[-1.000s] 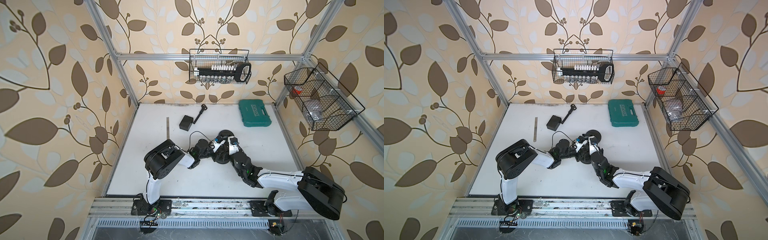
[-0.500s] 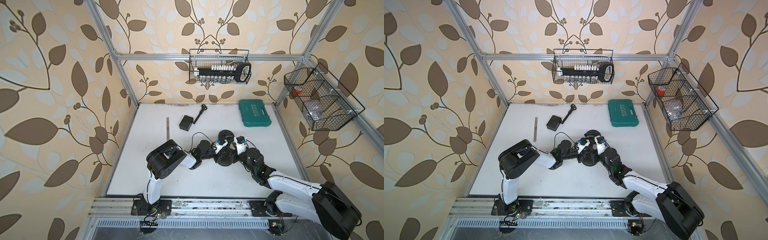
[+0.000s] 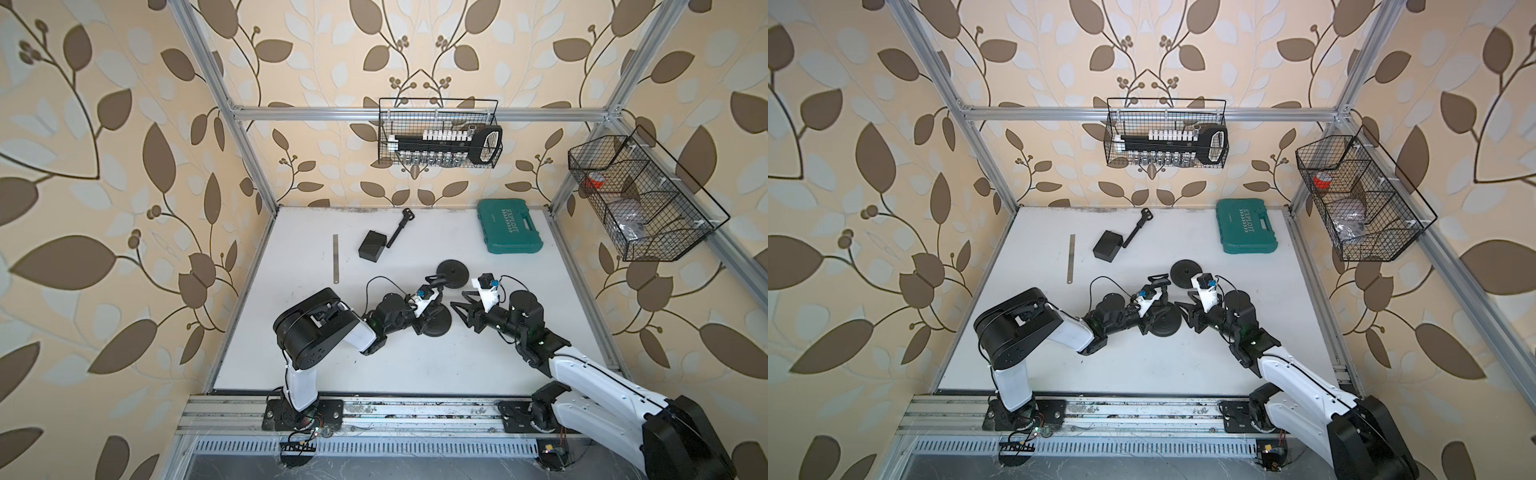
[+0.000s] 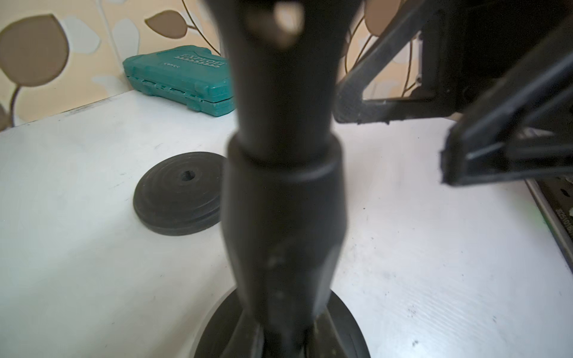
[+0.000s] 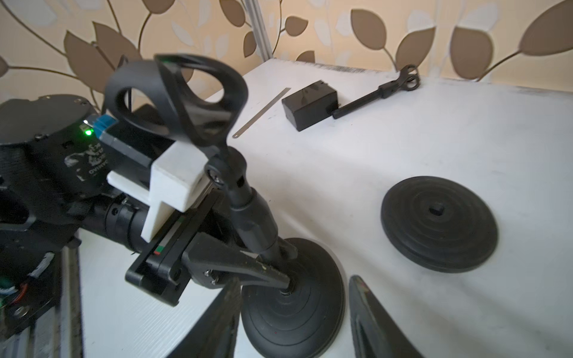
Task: Assemble a microphone stand
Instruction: Screw the microphone stand pole into the microphone stand base.
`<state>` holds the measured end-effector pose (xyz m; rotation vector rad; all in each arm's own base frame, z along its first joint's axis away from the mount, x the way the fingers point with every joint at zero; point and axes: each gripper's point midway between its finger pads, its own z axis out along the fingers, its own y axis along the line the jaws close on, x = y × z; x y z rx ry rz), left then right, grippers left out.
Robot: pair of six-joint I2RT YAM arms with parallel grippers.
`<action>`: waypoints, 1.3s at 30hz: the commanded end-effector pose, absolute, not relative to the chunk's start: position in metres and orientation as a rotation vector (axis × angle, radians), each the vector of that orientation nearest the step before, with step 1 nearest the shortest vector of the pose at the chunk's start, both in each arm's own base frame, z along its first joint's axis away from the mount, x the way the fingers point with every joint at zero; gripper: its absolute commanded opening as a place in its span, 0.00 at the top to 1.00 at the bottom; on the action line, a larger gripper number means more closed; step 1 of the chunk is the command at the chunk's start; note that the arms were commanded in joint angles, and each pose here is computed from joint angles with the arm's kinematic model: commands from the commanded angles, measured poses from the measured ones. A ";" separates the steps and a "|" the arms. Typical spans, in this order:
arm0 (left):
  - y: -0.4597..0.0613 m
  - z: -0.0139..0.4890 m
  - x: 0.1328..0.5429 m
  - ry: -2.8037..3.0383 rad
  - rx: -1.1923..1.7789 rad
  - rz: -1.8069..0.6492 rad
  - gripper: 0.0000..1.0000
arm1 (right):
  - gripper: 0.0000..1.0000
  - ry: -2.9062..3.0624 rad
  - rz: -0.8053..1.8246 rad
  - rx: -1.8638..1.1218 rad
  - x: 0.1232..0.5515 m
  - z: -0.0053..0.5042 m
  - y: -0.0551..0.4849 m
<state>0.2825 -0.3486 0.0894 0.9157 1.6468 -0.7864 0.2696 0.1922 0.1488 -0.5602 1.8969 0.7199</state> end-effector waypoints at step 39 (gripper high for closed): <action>-0.310 0.059 0.273 1.787 0.928 -0.671 1.00 | 0.75 1.625 0.922 -1.172 0.287 0.158 0.275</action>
